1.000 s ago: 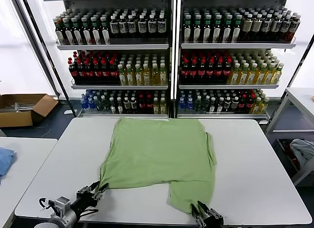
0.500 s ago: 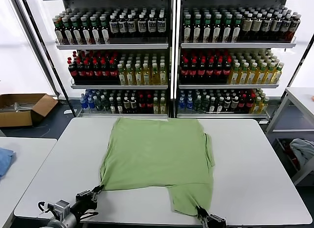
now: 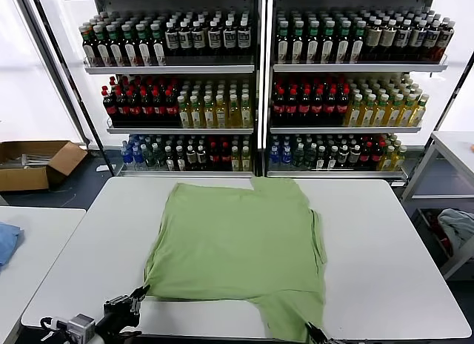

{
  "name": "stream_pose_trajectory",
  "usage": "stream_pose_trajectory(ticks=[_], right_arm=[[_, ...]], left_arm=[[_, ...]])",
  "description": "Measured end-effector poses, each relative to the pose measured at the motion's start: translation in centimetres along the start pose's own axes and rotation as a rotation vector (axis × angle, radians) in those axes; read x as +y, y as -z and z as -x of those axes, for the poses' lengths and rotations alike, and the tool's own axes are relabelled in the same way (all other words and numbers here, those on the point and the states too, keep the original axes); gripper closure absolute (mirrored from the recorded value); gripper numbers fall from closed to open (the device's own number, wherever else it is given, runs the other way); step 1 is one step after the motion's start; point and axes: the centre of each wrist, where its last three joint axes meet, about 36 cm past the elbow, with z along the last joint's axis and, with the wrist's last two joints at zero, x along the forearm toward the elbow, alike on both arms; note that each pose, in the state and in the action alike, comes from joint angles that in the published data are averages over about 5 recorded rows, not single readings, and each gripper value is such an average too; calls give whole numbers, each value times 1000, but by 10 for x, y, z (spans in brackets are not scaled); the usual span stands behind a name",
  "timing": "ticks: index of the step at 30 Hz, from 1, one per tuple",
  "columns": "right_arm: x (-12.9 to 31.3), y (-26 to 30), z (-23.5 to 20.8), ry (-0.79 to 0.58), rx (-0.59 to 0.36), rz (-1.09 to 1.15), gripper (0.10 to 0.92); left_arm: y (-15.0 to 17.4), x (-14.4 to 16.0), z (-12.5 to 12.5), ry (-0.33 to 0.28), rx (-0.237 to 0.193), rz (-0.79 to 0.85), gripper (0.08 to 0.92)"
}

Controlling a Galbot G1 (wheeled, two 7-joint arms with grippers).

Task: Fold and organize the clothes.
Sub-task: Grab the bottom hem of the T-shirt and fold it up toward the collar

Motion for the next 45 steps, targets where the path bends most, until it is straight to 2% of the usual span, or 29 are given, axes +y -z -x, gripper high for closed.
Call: stream_pose_trajectory(ticks=[8,15,24,30,36,40,45], right_arm=[[-3,18,2,-11,-60,36,915],[-24,35,30,-41,-135,85,915],[-60,56,74,-60,-197,131,915],[-84,63,114,-68,-195,163,915],[-103,66,160,-71,-166,191,912],[-111,70,183,-67,-146,196,840],[-119,75,196,-70,-132,194,702]], left_arm=[[14,-14,-26,-3,-21,4,913],[32,-12,-19,-25,-79,-20,913],[51,11,19,-61,-169,-107,913],[62,26,51,-85,-185,-162,913],[71,34,87,-98,-182,-205,913],[75,41,108,-90,-169,-223,908],[75,50,123,-58,-144,-228,806]])
